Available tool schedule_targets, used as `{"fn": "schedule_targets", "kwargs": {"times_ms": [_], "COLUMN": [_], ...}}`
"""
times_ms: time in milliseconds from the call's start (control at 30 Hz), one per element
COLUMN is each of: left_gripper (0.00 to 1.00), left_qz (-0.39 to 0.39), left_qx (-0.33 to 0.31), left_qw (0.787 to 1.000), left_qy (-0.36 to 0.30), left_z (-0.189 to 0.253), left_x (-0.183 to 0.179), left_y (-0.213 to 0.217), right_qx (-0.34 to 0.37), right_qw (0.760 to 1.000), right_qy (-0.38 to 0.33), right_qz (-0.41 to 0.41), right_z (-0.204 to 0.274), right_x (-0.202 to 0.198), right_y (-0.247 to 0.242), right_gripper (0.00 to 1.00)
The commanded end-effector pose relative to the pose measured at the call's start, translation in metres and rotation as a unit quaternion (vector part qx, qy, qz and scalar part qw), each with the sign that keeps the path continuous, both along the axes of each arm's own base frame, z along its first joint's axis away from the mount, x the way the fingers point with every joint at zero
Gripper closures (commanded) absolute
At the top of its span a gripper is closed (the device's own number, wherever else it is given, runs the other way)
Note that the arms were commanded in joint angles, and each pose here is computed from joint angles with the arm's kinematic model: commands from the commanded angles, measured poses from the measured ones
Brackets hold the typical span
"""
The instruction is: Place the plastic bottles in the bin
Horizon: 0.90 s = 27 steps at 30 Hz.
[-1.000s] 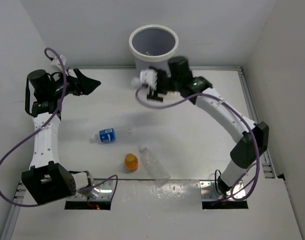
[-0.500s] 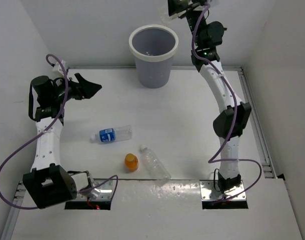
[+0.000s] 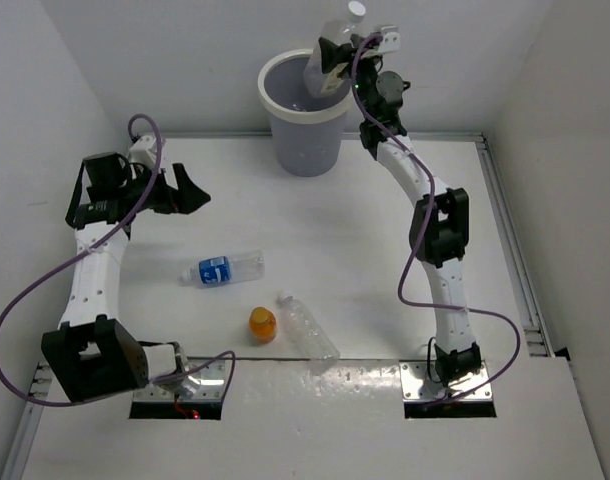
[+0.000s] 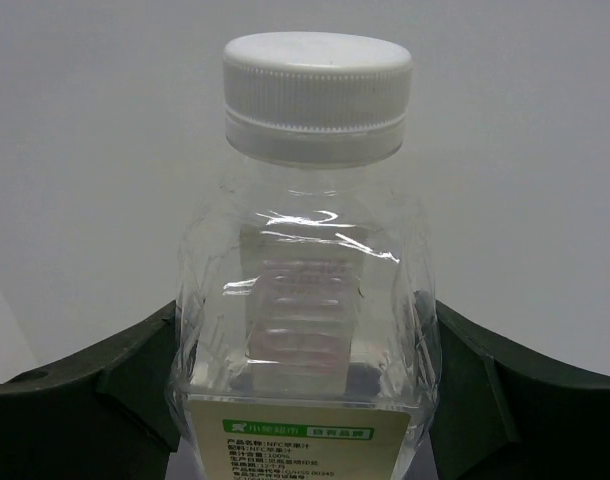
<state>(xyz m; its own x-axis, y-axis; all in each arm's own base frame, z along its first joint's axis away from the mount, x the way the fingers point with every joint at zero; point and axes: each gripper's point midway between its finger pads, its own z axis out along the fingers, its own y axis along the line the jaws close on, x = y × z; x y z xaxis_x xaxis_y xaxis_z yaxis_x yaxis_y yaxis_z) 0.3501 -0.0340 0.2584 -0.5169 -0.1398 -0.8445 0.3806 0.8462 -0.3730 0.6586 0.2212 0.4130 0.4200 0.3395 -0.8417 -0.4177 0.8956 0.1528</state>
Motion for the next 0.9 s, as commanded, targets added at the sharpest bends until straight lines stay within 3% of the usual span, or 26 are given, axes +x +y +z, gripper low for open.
{"fn": "schedule_targets", "kwargs": {"times_ms": [0,33,100,133,233,333,367,400,467,533,600,633,667,700,733,767,800,833,867], "left_gripper": [0.01,0.01,0.01,0.01,0.01,0.01,0.01,0.01,0.01,0.01,0.01,0.01,0.01,0.01,0.01,0.01,0.01,0.01,0.01], "left_qz": [-0.004,-0.010,-0.029,-0.054,-0.101,-0.155,-0.160,-0.170,-0.202,-0.228,-0.260,-0.267,-0.278,-0.284,-0.289,-0.302,-0.302,-0.308,-0.315], "left_qx": [0.075,0.093,0.110,0.124,0.171,0.217,0.239,0.254,0.293,0.311,0.335,0.344,0.359,0.368,0.380,0.394,0.412,0.422,0.436], "left_qw": [0.997,0.996,0.994,0.991,0.980,0.963,0.958,0.952,0.934,0.923,0.905,0.900,0.890,0.885,0.877,0.867,0.858,0.850,0.840], "left_qy": [-0.004,0.001,-0.002,-0.004,-0.017,-0.034,-0.024,-0.024,-0.008,0.006,0.023,0.030,0.038,0.038,0.048,0.050,0.057,0.067,0.071], "left_z": [-0.008,-0.015,-0.016,-0.020,-0.024,-0.032,-0.043,-0.047,-0.069,-0.084,-0.103,-0.110,-0.119,-0.120,-0.129,-0.136,-0.142,-0.151,-0.158], "left_x": [-0.015,-0.019,-0.023,-0.027,-0.035,-0.041,-0.041,-0.041,-0.042,-0.045,-0.047,-0.047,-0.044,-0.046,-0.043,-0.044,-0.042,-0.040,-0.040], "left_y": [0.005,0.002,-0.005,-0.013,-0.029,-0.053,-0.054,-0.060,-0.077,-0.087,-0.098,-0.100,-0.103,-0.104,-0.104,-0.108,-0.105,-0.106,-0.107], "right_qx": [0.002,-0.009,-0.017,-0.019,-0.028,-0.048,-0.060,-0.056,-0.062,-0.062,-0.086,-0.096,-0.118,-0.128,-0.134,-0.147,-0.163,-0.170,-0.182], "right_qw": [1.000,1.000,1.000,1.000,0.999,0.998,0.997,0.997,0.996,0.996,0.992,0.992,0.985,0.982,0.984,0.978,0.974,0.969,0.953], "right_qy": [-0.023,-0.021,-0.016,-0.011,-0.013,-0.028,-0.013,-0.032,-0.014,-0.026,0.028,0.014,0.088,0.099,0.078,0.116,0.124,0.146,0.212], "right_qz": [0.006,0.006,0.012,0.013,0.022,0.038,0.050,0.051,0.057,0.066,0.083,0.080,0.087,0.094,0.084,0.091,0.098,0.098,0.114], "right_z": [0.018,0.013,0.007,0.006,0.023,0.053,0.043,0.077,0.078,0.118,0.086,0.116,0.071,0.067,0.094,0.063,0.068,0.049,0.006], "right_x": [-0.003,0.000,-0.001,-0.001,-0.012,-0.034,-0.036,-0.057,-0.074,-0.113,-0.120,-0.152,-0.149,-0.159,-0.187,-0.189,-0.218,-0.222,-0.230], "right_y": [0.000,0.000,0.005,0.006,0.006,0.010,0.015,0.008,0.002,-0.010,-0.012,-0.026,-0.026,-0.028,-0.047,-0.048,-0.058,-0.065,-0.066], "right_gripper": [0.61,0.47,0.31,0.17,0.00,0.00,0.00,0.00,0.00,0.00,0.00,0.00,0.00,0.00,0.00,0.00,0.00,0.00,0.00]}}
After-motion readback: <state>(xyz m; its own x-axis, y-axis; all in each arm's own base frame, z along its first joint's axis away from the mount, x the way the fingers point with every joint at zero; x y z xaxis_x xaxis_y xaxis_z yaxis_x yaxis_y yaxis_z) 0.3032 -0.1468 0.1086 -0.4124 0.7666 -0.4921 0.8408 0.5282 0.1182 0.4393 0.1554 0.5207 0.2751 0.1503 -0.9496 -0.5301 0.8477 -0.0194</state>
